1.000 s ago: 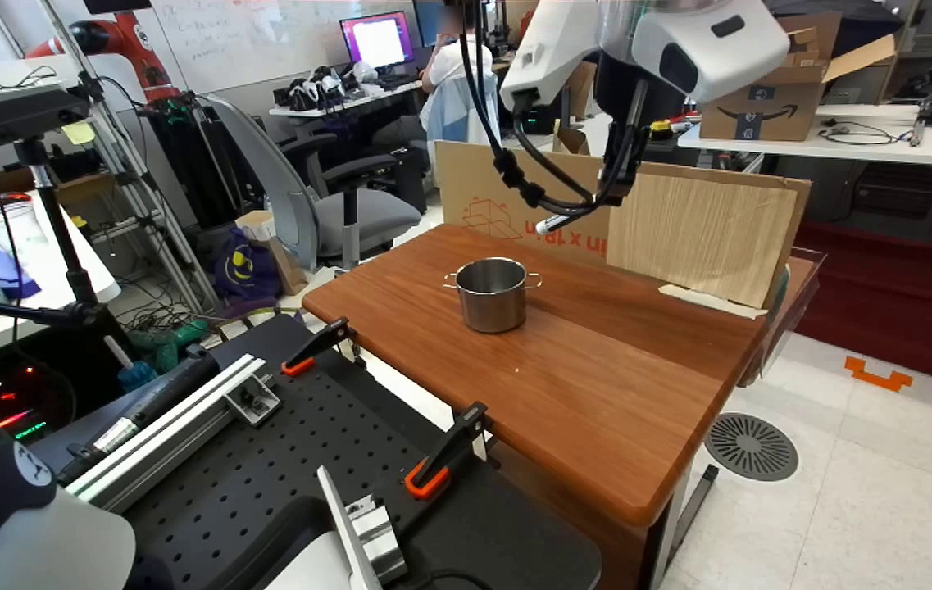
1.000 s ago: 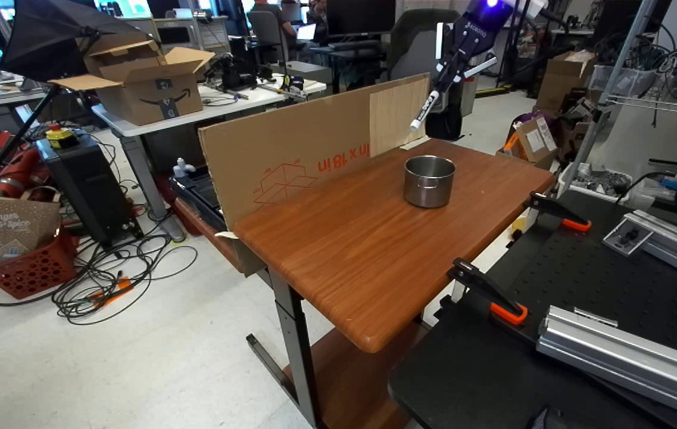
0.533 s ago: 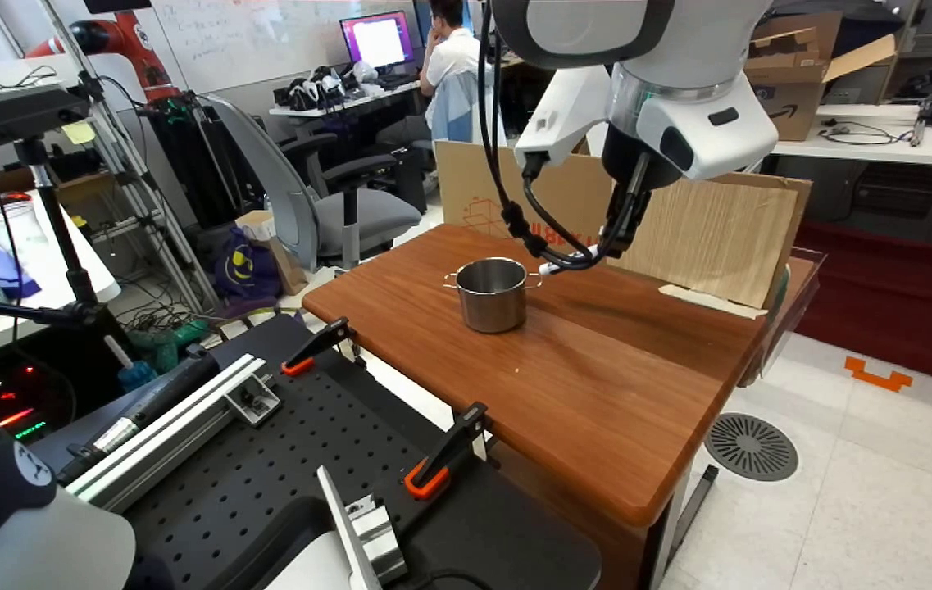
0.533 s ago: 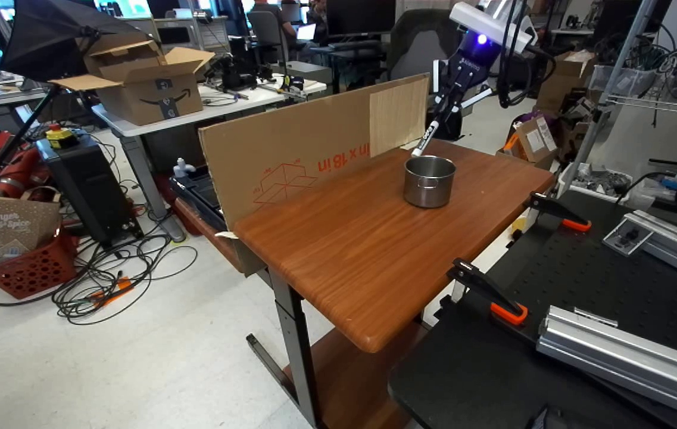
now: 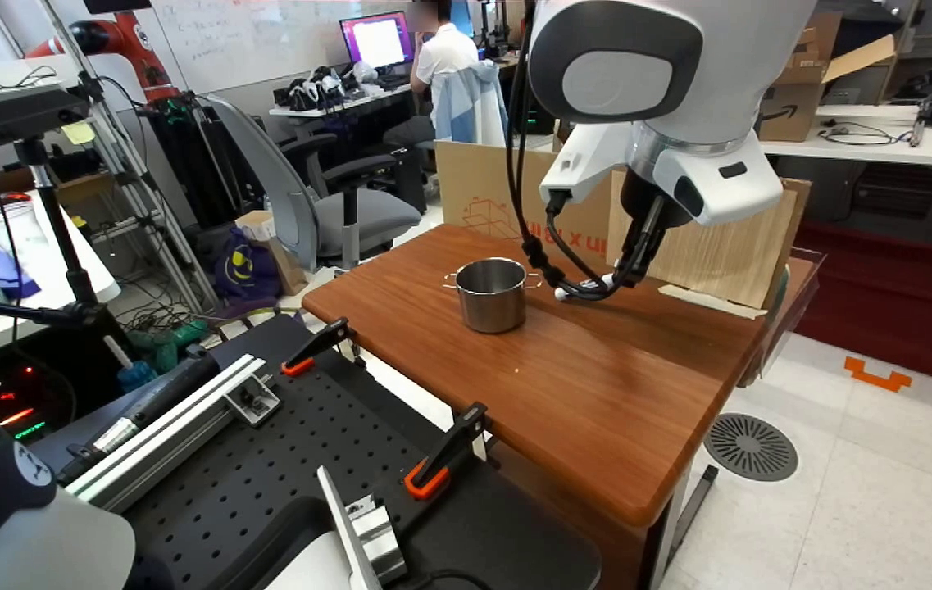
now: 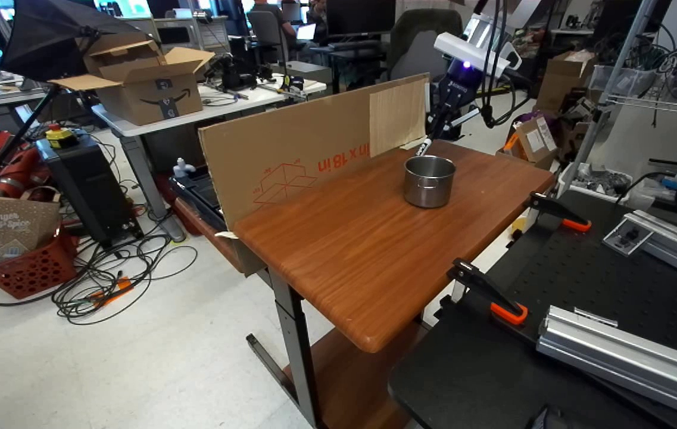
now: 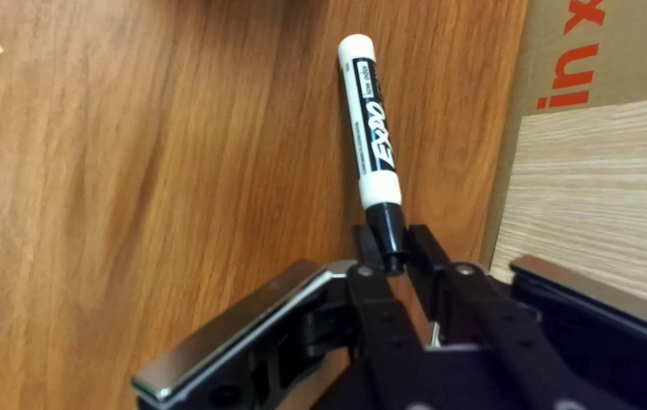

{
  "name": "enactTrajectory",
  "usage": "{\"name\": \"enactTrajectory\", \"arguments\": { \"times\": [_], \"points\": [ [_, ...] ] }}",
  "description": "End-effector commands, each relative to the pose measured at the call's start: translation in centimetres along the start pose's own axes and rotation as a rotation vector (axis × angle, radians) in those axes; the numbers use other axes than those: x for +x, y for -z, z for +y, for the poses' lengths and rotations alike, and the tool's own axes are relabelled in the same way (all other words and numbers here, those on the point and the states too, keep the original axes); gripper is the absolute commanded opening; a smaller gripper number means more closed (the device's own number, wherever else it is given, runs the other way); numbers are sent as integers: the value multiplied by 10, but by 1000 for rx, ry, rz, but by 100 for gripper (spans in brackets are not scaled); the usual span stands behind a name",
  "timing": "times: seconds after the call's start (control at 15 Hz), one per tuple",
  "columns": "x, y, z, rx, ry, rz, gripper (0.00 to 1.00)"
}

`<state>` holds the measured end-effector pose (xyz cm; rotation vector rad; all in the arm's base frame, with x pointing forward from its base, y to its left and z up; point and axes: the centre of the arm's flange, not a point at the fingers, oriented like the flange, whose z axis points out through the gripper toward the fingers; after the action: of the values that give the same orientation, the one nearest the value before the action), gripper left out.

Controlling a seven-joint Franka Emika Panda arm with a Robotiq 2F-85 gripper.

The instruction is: Remove the marker from the silver pot.

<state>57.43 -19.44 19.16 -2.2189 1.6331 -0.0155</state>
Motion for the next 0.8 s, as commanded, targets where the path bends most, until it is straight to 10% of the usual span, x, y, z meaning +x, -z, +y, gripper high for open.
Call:
{"name": "enactTrajectory", "arguments": {
  "times": [0.0, 0.73],
  "points": [
    [15, -17, -13, 0, -26, 32, 5],
    [30, -57, -8, -102, -59, 64, 5]
  ]
}}
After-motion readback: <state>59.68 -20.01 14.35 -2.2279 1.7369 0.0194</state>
